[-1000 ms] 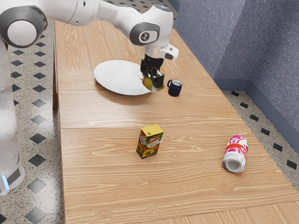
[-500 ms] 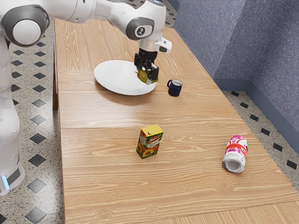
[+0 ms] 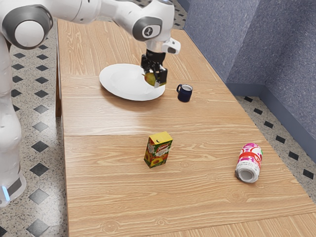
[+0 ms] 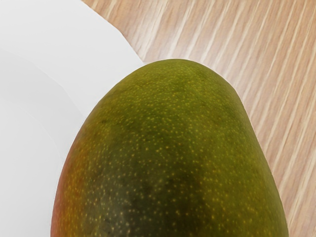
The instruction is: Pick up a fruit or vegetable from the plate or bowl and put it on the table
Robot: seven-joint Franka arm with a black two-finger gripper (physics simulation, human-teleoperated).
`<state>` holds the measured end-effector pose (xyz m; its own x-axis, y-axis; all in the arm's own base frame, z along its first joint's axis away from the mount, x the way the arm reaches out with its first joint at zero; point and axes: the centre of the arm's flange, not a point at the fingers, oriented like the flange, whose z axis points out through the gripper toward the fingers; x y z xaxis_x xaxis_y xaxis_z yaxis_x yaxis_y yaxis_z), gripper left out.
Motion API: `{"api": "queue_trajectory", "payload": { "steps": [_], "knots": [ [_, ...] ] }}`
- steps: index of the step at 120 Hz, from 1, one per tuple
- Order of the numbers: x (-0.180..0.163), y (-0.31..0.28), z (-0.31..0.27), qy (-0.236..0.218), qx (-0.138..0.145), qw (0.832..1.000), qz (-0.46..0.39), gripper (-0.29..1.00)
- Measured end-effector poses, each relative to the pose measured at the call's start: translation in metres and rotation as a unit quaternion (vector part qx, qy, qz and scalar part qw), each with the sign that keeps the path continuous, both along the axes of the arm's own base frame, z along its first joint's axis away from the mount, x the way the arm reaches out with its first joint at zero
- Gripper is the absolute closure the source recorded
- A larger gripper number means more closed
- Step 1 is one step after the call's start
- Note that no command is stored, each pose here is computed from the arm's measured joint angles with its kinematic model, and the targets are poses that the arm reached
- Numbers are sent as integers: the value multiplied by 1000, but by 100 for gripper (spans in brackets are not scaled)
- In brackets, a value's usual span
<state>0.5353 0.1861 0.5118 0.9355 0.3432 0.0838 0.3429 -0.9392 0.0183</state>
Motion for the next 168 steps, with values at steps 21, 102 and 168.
{"api": "queue_trajectory", "payload": {
  "steps": [21, 102, 168],
  "knots": [
    [4, -11, -1, 0, 0, 1000, -10, 32],
    [30, -61, 2, -4, 1, 998, -59, 32],
    [44, -75, 15, -20, -2, 997, -79, 2]
  ]
}}
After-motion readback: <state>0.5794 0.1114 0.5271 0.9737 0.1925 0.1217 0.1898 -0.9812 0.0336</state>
